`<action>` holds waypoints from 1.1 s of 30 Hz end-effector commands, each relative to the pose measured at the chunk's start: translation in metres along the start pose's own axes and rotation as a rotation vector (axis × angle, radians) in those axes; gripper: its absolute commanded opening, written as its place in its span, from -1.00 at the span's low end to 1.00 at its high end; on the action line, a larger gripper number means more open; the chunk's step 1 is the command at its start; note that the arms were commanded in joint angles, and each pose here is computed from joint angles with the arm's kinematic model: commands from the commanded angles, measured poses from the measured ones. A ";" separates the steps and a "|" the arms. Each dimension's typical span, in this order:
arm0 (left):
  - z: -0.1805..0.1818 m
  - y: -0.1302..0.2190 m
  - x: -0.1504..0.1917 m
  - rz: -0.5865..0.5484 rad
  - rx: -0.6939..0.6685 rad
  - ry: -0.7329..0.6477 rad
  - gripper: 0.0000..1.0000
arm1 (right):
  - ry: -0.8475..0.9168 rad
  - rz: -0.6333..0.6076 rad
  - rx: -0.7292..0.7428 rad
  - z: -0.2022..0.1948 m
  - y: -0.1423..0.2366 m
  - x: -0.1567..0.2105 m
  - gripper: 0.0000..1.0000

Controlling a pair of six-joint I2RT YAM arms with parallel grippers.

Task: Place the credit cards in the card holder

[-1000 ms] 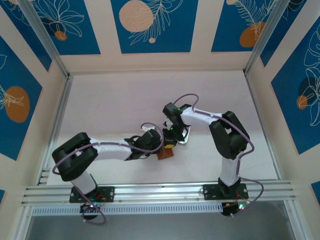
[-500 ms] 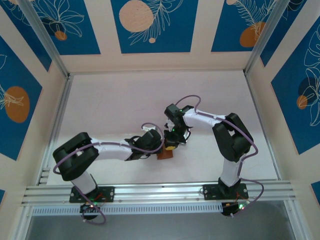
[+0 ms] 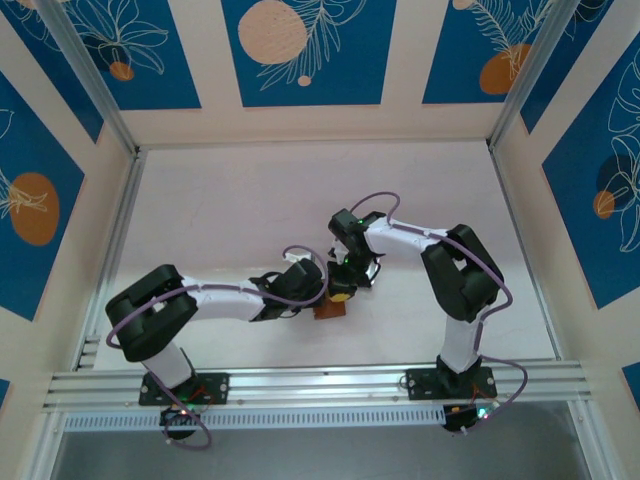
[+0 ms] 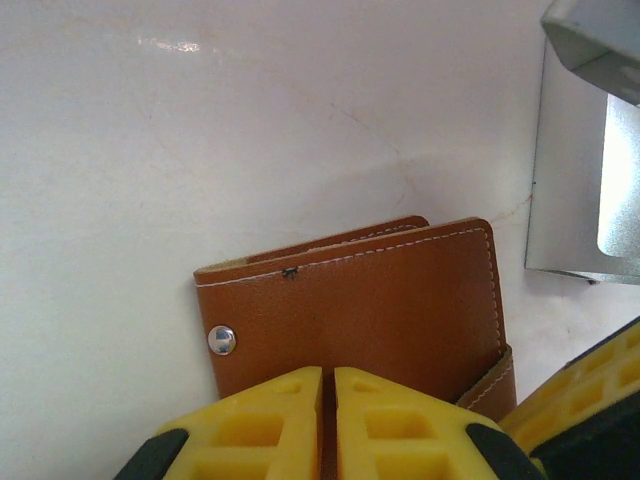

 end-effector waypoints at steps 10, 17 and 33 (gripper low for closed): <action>0.023 -0.012 0.022 0.086 -0.120 -0.038 -0.79 | -0.021 0.020 -0.027 0.004 -0.005 -0.006 -1.00; 0.023 -0.013 0.023 0.088 -0.123 -0.040 -0.79 | -0.006 0.011 -0.066 0.008 0.002 -0.002 -1.00; 0.024 -0.014 0.024 0.088 -0.125 -0.040 -0.79 | -0.023 0.006 -0.070 0.005 0.005 -0.005 -1.00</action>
Point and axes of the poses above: each hand's point on the last joint's axis, 136 mm out from that joint toward the fingers, its own y axis back along the fingers, its own z axis along the line the jaws close on, x = y × z, the point moved 9 cm from there along y, back along the fingers, and after that the axes turned 5 degrees about y, right-handed, at the moved point
